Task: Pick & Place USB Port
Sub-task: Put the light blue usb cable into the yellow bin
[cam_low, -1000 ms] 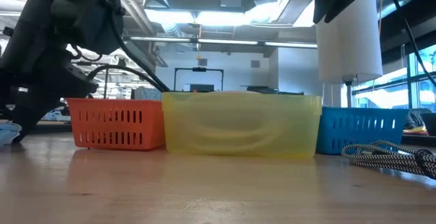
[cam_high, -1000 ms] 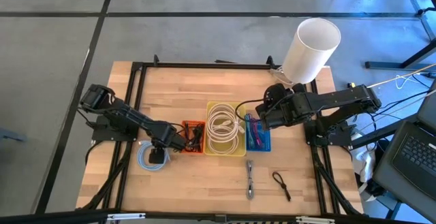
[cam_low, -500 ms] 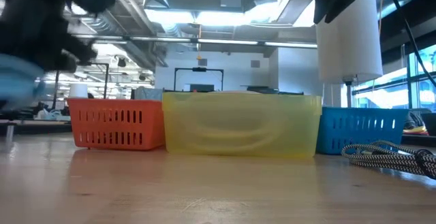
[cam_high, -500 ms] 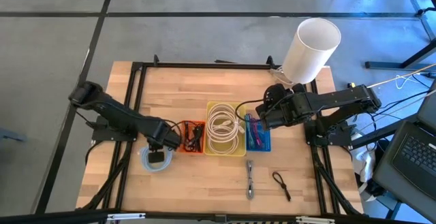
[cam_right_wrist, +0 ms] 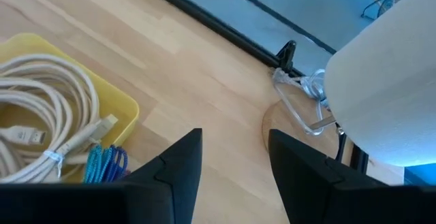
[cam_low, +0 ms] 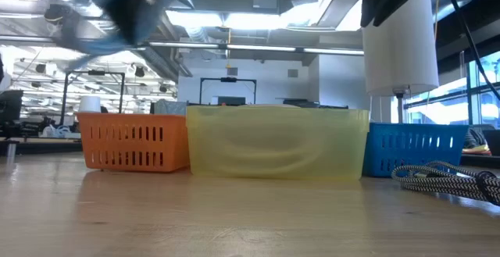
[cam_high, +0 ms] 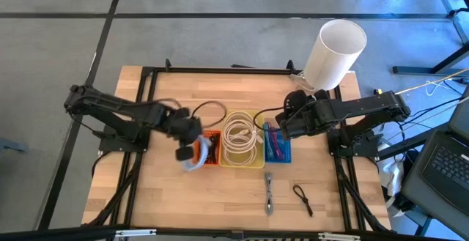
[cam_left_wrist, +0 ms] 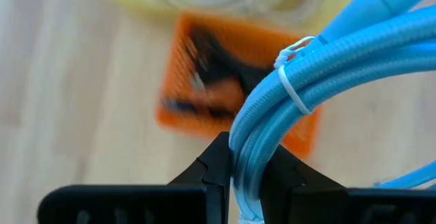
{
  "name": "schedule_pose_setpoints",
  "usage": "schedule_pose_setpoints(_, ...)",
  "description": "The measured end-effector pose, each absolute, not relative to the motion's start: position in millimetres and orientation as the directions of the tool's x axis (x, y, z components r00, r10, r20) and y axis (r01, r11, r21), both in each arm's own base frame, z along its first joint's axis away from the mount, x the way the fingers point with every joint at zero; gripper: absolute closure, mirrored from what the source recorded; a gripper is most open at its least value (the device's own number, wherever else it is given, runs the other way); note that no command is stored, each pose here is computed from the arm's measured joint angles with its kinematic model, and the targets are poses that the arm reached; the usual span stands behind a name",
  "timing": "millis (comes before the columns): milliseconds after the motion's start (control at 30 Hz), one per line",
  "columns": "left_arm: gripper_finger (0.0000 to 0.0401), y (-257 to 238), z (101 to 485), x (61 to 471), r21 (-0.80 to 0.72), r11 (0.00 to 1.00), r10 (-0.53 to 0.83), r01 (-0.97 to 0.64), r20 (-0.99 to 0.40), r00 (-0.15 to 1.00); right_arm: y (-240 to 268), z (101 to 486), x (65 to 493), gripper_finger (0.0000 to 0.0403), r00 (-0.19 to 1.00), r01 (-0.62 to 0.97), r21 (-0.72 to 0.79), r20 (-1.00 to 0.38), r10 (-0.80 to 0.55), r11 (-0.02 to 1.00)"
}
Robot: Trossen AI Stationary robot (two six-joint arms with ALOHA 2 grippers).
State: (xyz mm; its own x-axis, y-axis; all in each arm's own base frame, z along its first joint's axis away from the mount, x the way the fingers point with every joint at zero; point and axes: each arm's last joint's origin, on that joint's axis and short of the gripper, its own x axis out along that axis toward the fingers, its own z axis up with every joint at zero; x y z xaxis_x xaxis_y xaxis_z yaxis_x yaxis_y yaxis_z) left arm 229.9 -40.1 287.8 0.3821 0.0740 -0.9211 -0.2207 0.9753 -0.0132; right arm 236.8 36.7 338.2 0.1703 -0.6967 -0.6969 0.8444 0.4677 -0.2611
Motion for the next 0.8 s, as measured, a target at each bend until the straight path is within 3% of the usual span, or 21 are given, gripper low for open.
schedule_pose_setpoints(400,0.0365,43.8,324.1,319.0,0.146,0.970,0.220,-0.195,-0.866,0.450,27.6,368.7,198.6,0.0232,0.274,0.886,-0.086,-0.696,-0.663,0.456)
schedule_pose_setpoints(800,0.0365,89.2,288.8,394.8,0.072,0.986,0.125,-0.150,-0.916,0.381,14.8,397.7,146.5,0.0232,0.400,0.888,0.108,-0.662,-0.633,0.448)
